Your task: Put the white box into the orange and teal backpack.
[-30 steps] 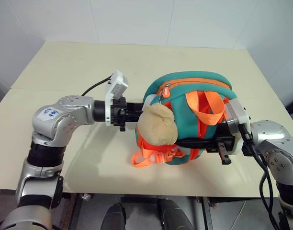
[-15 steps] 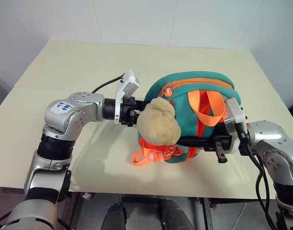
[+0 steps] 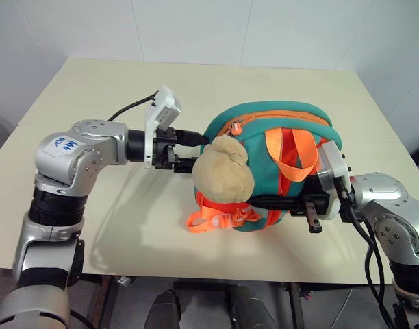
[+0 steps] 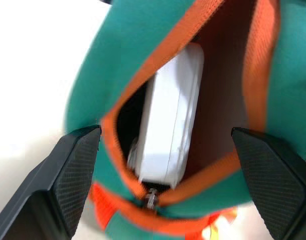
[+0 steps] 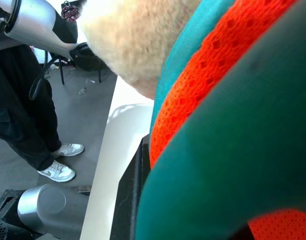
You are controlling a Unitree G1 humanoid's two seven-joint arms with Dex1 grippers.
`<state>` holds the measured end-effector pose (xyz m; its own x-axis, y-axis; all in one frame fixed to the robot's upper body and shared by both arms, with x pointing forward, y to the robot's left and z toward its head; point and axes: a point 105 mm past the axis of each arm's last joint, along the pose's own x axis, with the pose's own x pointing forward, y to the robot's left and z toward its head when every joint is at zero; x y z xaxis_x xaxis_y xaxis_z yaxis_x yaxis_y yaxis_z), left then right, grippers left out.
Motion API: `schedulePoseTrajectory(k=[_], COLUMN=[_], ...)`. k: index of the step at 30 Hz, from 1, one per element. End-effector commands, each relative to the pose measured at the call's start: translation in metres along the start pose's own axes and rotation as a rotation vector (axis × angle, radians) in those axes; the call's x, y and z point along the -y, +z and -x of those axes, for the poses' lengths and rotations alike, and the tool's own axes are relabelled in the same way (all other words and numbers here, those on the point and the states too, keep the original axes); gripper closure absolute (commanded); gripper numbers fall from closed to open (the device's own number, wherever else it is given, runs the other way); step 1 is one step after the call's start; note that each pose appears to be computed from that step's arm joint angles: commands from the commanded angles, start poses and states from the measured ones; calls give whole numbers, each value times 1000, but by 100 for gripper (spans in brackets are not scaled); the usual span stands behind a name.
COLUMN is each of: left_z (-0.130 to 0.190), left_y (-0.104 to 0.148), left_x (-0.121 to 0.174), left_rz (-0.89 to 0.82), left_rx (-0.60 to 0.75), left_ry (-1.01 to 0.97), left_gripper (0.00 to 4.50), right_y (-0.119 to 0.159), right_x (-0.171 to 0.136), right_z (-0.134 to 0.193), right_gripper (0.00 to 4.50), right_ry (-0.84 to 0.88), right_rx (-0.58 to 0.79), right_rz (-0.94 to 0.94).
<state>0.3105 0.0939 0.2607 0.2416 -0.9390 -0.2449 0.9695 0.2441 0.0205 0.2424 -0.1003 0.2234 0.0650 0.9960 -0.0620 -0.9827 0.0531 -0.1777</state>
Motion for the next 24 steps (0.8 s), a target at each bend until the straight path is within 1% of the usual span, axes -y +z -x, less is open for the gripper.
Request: schedulePoseTrajectory(k=[1, 5, 8, 11, 14, 17, 19, 22, 24], left_z=[24, 51, 60, 65, 67, 63, 56, 44, 33], left_y=[23, 24, 20, 21, 18, 14, 7, 0, 2], left_x=[16, 22, 19, 14, 12, 13, 8, 6, 6], left_rz=[-89, -89, -89, -68, -16, 18, 40, 80, 101], left_rx=[54, 67, 58, 85, 77, 93, 96, 104, 141], left_ry=[-14, 18, 56, 107, 142, 138, 135, 100, 70], left_gripper=[2, 2, 2, 2, 2, 2, 2, 59, 123], right_y=[9, 8, 8, 7, 8, 7, 7, 7, 7], right_x=[-1, 0, 1, 3, 3, 4, 4, 5, 6], right_z=[0, 1, 0, 0, -1, -1, -2, -3, -3], right_gripper=[450, 450, 450, 450, 450, 450, 450, 450, 450], right_ry=[4, -1, -3, -4, -6, -8, -9, -10, -13], right_rx=[20, 21, 21, 23, 27, 28, 29, 30, 32], right_rz=[45, 44, 44, 44, 46, 45, 44, 43, 46])
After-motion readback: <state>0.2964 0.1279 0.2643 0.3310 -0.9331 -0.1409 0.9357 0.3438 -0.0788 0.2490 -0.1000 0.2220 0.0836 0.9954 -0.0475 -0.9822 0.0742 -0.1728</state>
